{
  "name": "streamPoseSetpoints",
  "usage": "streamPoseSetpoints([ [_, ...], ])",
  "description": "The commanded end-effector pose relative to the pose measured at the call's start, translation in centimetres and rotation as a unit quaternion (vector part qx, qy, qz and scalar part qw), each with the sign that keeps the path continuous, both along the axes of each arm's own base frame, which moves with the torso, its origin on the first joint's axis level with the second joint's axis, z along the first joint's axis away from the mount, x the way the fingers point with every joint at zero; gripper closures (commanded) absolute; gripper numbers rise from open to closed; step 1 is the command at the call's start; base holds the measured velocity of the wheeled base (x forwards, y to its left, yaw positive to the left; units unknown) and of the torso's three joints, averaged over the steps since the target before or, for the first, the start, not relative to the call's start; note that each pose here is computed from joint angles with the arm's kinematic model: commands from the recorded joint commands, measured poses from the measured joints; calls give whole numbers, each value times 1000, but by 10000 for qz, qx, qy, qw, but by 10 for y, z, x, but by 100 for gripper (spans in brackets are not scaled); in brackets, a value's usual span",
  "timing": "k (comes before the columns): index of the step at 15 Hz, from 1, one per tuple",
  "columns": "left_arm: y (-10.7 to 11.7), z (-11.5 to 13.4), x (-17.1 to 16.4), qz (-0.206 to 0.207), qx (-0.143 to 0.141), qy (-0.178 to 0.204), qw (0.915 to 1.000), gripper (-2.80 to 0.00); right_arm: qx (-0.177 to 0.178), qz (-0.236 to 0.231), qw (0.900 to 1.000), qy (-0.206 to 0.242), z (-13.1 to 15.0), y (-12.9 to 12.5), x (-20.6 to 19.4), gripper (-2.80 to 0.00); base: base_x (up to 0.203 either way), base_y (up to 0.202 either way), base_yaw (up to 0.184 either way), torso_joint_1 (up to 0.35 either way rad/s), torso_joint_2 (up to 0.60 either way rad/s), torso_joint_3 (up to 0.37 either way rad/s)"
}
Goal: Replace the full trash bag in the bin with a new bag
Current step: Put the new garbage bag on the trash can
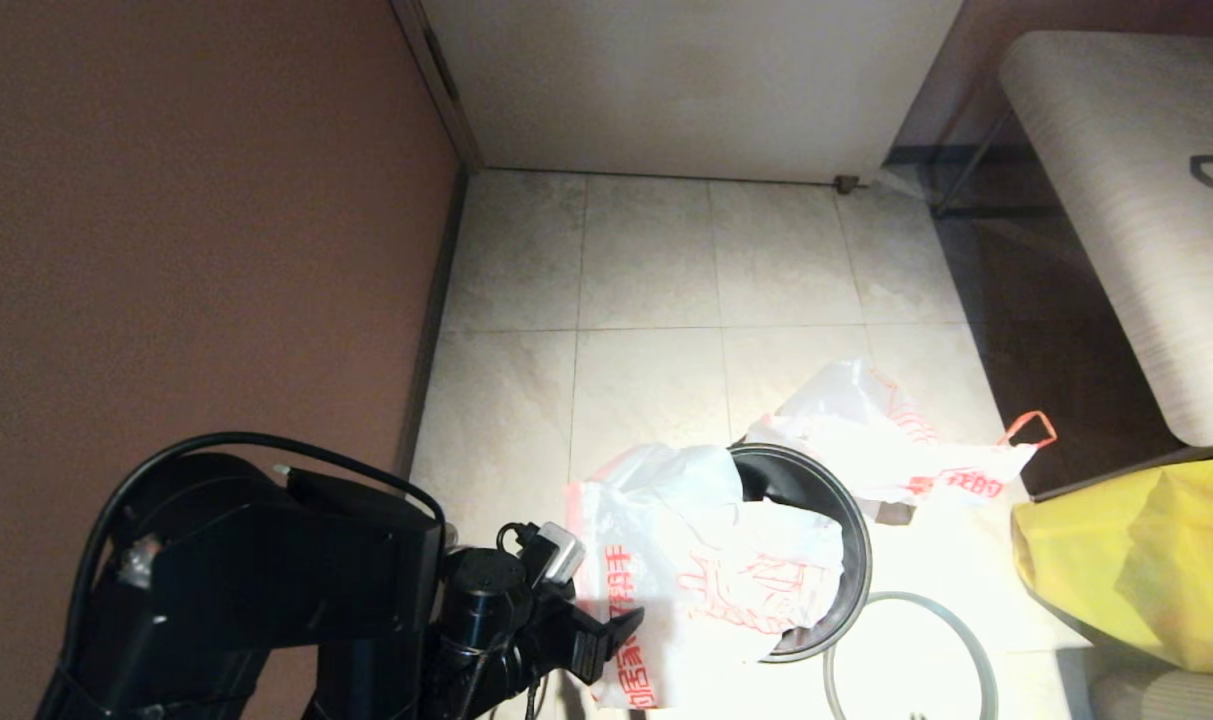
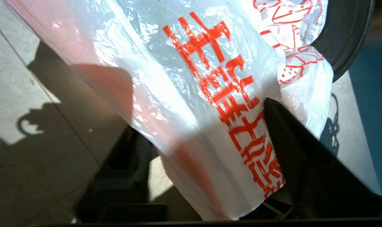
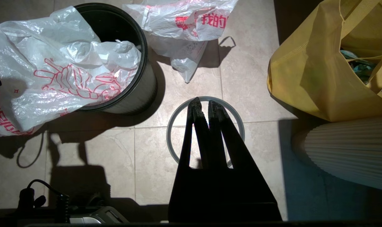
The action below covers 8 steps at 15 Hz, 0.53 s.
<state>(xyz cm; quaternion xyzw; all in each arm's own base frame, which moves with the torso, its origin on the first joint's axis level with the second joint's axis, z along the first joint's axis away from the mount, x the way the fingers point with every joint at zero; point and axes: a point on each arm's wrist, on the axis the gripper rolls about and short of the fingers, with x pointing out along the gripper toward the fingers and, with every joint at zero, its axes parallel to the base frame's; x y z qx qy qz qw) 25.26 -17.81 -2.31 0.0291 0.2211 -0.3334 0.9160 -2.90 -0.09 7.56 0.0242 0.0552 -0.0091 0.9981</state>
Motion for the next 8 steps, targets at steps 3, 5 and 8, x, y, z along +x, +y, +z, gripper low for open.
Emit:
streamPoseSetpoints([
  [3,-1,5,1,-10,-74,-88,9999,0,1,1,10000,13,0,0,0,0,0,0,0,0,0,0],
  [5,0,9,-1,-20,-101,-118,9999,0,1,1,10000,9,0,0,0,0,0,0,0,0,0,0],
  [8,-5,35,-15,-206,-313,-320,9988,0,1,1,10000,13,0,0,0,0,0,0,0,0,0,0],
])
